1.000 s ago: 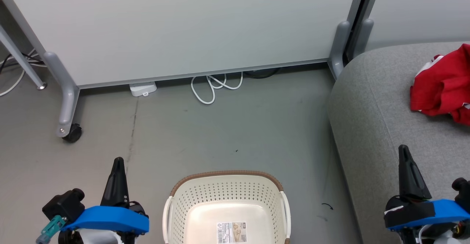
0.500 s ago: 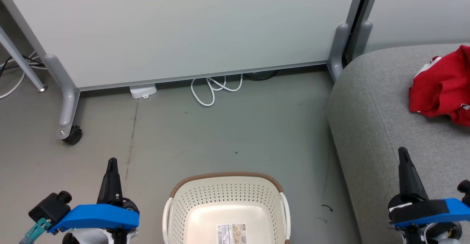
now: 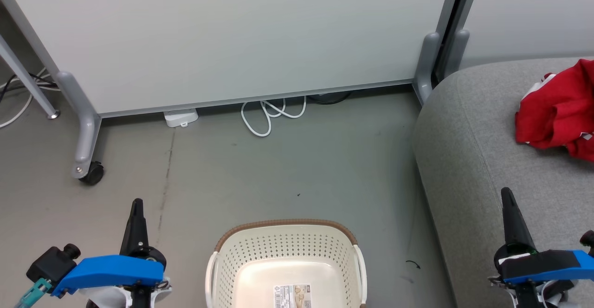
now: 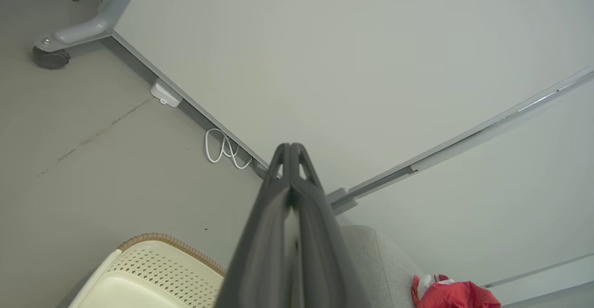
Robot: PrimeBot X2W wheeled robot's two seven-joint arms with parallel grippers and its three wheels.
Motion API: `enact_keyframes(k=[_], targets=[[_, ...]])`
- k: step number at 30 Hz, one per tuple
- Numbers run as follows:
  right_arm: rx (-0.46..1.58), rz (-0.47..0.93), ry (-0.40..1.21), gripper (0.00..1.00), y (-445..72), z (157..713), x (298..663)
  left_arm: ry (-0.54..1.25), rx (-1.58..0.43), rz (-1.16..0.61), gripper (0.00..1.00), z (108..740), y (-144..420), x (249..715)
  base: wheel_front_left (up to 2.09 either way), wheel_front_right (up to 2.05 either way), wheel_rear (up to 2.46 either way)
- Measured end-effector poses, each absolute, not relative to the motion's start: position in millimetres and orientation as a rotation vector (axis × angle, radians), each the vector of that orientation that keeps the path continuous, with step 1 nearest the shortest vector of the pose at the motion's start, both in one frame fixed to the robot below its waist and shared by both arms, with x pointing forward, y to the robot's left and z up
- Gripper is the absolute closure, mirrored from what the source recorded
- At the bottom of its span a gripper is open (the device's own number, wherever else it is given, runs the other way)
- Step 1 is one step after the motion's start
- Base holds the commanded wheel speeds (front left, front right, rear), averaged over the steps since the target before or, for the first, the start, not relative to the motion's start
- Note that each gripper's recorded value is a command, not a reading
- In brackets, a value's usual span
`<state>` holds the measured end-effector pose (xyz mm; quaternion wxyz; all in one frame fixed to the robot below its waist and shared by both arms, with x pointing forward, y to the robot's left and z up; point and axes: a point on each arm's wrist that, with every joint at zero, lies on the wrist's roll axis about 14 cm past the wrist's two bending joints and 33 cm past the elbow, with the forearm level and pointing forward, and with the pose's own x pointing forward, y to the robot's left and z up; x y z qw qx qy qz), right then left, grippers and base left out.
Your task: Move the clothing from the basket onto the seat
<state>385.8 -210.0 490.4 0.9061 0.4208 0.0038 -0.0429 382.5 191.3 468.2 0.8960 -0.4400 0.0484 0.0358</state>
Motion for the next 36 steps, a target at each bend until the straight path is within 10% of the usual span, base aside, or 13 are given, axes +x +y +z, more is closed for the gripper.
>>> enact_keyframes(k=[36], targets=[[1.264,-0.062,0.017,1.0,-205,494,387,0.066,-1.282,0.067,1.0,483,197,385,0.0,0.0,0.0]])
